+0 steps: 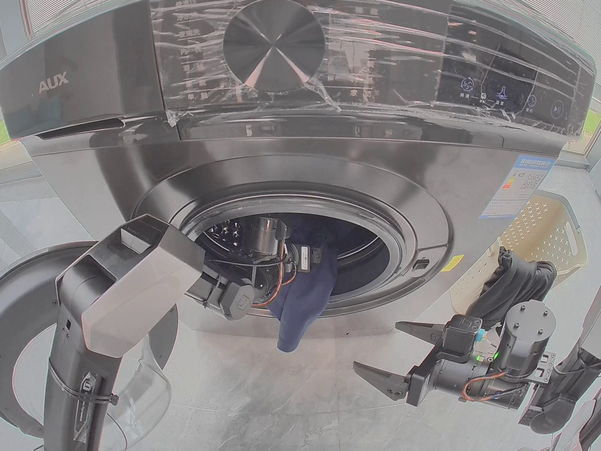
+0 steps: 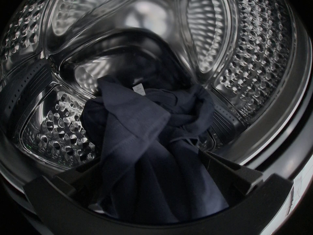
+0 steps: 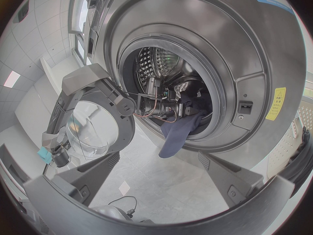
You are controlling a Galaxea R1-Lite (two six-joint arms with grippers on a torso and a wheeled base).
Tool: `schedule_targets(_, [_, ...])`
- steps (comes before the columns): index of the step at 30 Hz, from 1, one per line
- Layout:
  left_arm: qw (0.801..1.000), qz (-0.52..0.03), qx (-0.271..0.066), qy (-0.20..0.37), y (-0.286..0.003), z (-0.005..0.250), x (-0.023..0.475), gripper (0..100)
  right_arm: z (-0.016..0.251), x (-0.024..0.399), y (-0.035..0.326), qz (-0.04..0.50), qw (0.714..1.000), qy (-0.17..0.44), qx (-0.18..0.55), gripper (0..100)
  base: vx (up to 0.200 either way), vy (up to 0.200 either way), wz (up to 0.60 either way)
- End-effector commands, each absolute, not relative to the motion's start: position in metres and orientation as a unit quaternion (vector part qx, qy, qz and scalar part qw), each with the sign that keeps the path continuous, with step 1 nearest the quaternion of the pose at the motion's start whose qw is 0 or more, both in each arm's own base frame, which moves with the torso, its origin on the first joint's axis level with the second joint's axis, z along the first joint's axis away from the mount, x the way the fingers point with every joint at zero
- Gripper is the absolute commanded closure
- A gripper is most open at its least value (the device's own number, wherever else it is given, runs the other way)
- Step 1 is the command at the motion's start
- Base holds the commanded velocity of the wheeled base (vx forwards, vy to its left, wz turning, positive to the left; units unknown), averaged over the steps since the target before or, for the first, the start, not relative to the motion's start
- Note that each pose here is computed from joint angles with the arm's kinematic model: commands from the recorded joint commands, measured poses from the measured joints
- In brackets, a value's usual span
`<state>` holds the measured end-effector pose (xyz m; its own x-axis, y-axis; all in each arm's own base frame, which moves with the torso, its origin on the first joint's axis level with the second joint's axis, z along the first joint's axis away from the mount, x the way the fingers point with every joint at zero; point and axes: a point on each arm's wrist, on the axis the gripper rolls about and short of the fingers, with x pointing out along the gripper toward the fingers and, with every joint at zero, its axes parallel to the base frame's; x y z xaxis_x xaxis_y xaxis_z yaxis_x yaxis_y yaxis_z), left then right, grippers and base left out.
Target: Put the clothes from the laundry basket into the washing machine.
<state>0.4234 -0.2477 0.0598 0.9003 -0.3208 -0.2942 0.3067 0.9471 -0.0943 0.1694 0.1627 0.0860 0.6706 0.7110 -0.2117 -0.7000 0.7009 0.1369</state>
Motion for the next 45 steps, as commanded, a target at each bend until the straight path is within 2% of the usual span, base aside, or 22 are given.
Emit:
schedule_targets(1, [0.974,-0.165,-0.021,0.157,-0.250,0.058,0.421,0,0.087,0.169,0.163,0.387,0.914,0.125,0.023,0,0.000,0.000,0.00])
schedule_targets(3, [0.973,-0.166,-0.020,0.158,-0.251,0.056,0.421,0,0.087,0.169,0.162,0.386,0.914,0.124,0.023,0,0.000,0.000,0.00])
schedule_targets(4, [0.972,-0.170,-0.020,0.160,-0.251,0.056,0.420,100,0.087,0.169,0.163,0.386,0.914,0.122,0.024,0,0.000,0.000,0.00])
schedule_targets(10, [0.970,-0.181,-0.025,0.163,-0.252,0.056,0.420,100,0.087,0.170,0.163,0.386,0.914,0.123,0.024,0,0.000,0.000,0.00])
schedule_targets(15, [0.973,-0.183,-0.043,0.136,-0.257,0.062,0.430,100,0.088,0.170,0.163,0.386,0.914,0.120,0.025,0,0.000,0.000,0.00])
schedule_targets(17, [0.977,-0.171,-0.081,0.097,-0.261,0.071,0.446,100,0.089,0.170,0.164,0.387,0.915,0.115,0.026,0,0.000,0.000,0.00])
schedule_targets(20, [0.980,-0.154,-0.111,0.056,-0.260,0.087,0.460,100,0.090,0.170,0.164,0.387,0.915,0.113,0.028,0,0.000,0.000,0.00])
schedule_targets(25, [0.980,-0.119,-0.154,-0.047,-0.255,0.114,0.486,100,0.090,0.170,0.164,0.387,0.915,0.112,0.028,0,0.000,0.000,0.00])
schedule_targets(32, [0.978,-0.114,-0.161,-0.064,-0.251,0.115,0.488,100,0.090,0.170,0.164,0.387,0.915,0.113,0.028,0,0.000,0.000,0.00])
schedule_targets(39, [0.979,-0.119,-0.157,-0.052,-0.256,0.111,0.484,100,0.089,0.170,0.164,0.387,0.915,0.113,0.028,0,0.000,0.000,0.00])
schedule_targets(40, [0.980,-0.120,-0.153,-0.040,-0.258,0.109,0.480,0,0.089,0.170,0.164,0.387,0.915,0.113,0.028,0,0.000,0.000,0.00])
schedule_targets(45, [0.984,-0.121,-0.107,0.072,-0.261,0.091,0.452,0,0.088,0.171,0.164,0.387,0.914,0.116,0.027,0,0.000,0.000,0.00])
